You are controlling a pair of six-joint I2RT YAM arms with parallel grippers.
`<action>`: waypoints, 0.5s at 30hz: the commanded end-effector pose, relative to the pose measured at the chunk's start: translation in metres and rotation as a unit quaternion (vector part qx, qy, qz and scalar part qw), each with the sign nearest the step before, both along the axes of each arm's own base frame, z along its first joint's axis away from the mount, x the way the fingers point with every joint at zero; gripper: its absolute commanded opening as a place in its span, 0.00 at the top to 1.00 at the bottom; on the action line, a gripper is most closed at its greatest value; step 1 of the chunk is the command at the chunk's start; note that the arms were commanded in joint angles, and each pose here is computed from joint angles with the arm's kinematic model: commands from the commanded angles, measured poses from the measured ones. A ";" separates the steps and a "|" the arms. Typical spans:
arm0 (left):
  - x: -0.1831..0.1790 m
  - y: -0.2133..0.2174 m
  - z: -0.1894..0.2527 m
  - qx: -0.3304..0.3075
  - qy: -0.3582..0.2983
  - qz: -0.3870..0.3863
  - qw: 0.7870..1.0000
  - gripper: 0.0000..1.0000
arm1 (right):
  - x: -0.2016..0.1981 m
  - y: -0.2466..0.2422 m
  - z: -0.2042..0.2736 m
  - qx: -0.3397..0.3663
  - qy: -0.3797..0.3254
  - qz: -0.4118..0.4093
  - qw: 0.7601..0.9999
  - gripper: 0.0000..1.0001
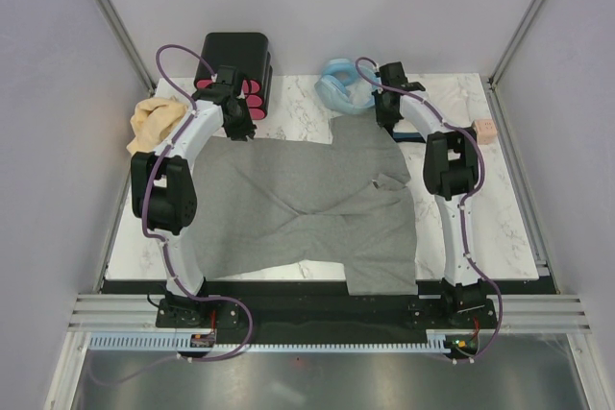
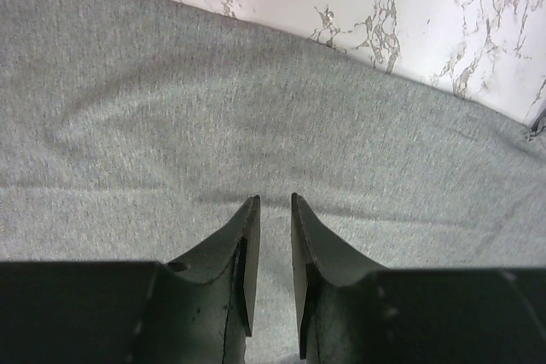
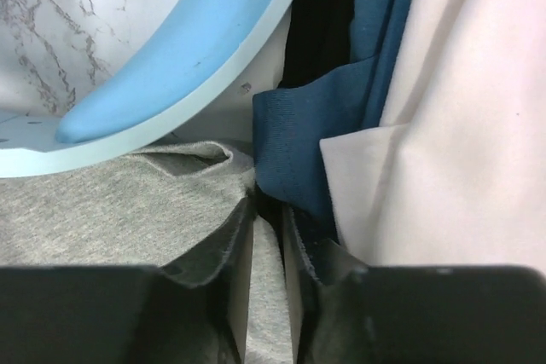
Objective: Fold and stack the t-shirts
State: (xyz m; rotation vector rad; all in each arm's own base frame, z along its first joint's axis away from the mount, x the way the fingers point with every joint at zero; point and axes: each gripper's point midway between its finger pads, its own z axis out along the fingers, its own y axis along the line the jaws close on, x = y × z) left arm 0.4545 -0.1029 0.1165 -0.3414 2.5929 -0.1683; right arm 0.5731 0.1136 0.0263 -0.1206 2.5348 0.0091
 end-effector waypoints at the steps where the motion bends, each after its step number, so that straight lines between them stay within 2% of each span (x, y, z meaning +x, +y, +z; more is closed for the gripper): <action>1: 0.010 -0.001 0.013 -0.005 -0.023 -0.009 1.000 0.72 | -0.025 0.018 -0.017 0.033 0.049 0.019 0.998 0.89; 3: 0.009 -0.002 0.011 -0.006 -0.021 -0.010 1.000 0.72 | -0.026 0.022 -0.012 0.043 0.047 0.026 0.998 0.99; 4: 0.009 -0.002 0.011 -0.007 -0.022 -0.010 1.000 0.72 | -0.027 0.022 -0.011 0.043 0.047 0.025 0.998 1.00; 11: 0.009 -0.005 0.011 -0.014 -0.021 -0.012 1.000 0.73 | -0.034 0.039 0.021 0.047 0.022 0.036 0.998 1.00; 15: 0.011 -0.007 0.014 -0.017 -0.025 -0.014 0.999 0.73 | -0.040 0.050 0.034 0.030 0.010 0.043 0.999 0.91</action>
